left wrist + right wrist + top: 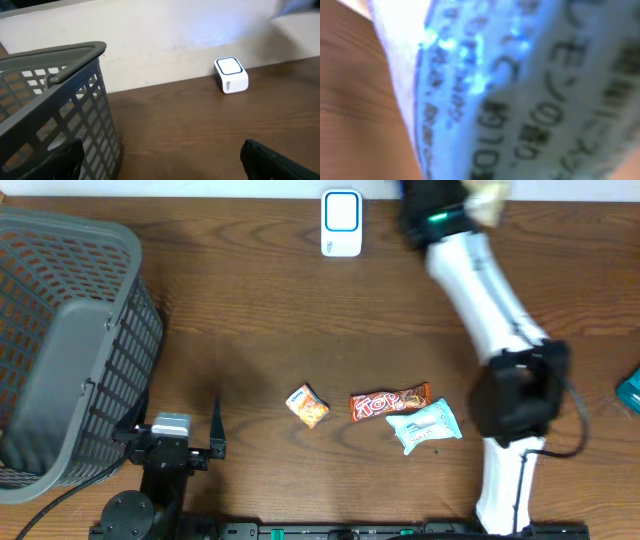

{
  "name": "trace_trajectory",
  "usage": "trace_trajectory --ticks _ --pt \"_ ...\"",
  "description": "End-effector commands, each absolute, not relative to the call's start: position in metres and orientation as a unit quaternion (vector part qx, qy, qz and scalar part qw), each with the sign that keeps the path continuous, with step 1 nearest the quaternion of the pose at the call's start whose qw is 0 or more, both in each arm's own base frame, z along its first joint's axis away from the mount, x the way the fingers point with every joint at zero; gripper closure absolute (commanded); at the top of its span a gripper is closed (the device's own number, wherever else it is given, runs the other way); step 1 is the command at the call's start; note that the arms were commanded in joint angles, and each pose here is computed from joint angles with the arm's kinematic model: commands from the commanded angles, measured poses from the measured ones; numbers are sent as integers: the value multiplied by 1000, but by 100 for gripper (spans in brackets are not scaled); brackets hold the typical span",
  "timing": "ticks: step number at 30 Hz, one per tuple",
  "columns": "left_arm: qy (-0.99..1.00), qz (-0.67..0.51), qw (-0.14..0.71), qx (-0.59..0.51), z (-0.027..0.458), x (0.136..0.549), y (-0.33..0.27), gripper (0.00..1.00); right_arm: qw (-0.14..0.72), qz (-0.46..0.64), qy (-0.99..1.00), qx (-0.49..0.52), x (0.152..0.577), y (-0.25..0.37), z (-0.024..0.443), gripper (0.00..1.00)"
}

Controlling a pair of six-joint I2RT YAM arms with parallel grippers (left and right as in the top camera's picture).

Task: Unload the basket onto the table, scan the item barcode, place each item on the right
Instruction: 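Carry the white packet to the right edge and release it, then reach the right gripper to the orange Kleenex pack and grasp it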

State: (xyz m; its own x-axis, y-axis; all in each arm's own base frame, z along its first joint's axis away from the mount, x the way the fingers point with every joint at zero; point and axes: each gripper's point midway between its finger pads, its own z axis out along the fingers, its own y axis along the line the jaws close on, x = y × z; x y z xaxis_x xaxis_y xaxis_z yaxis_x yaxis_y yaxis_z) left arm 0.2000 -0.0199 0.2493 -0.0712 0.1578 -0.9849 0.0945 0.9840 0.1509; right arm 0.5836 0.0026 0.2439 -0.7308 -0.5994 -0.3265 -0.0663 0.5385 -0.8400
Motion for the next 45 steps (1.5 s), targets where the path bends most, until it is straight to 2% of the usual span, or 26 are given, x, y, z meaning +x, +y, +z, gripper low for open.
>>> trace_trajectory --ticks 1,5,10,15,16,17,18,19,21,22,26,31,33,36,40,45 --pt "729 20 678 86 251 200 -21 0 285 -413 861 -78 569 -83 226 99" --pt "729 20 678 86 251 200 -21 0 224 -351 909 -10 543 -169 177 99" --pt "729 20 678 86 251 200 -21 0 155 -347 919 100 494 -279 133 99" --pt "729 20 678 86 251 200 -21 0 144 -312 924 171 465 -326 107 97" --pt "729 20 678 86 251 200 -21 0 149 -294 928 172 465 -327 103 94" --pt "729 20 678 86 251 200 -21 0 154 -280 932 172 466 -327 101 86" --pt "729 20 678 86 251 200 -21 0 159 -271 934 173 467 -326 100 76" --pt "729 20 678 86 251 200 -21 0 165 -266 932 180 468 -327 101 58" --pt "729 20 678 86 251 200 -21 0 175 -265 929 191 469 -325 108 46" --pt "729 20 678 86 251 200 -21 0 185 -260 928 195 472 -322 113 43" --pt "729 20 678 86 251 200 -21 0 244 -216 927 185 490 -292 151 1" --pt "729 20 678 86 251 200 -21 0 357 -115 915 150 508 -220 241 1" --pt "729 20 678 86 251 200 -21 0 399 -33 909 117 508 -170 279 1" --pt "729 20 678 86 251 200 -21 0 415 81 905 46 496 -93 312 1" --pt "729 20 678 86 251 200 -21 0 352 216 910 -37 468 15 311 1" --pt "729 20 678 86 251 200 -21 0 187 341 913 -120 417 147 265 1"
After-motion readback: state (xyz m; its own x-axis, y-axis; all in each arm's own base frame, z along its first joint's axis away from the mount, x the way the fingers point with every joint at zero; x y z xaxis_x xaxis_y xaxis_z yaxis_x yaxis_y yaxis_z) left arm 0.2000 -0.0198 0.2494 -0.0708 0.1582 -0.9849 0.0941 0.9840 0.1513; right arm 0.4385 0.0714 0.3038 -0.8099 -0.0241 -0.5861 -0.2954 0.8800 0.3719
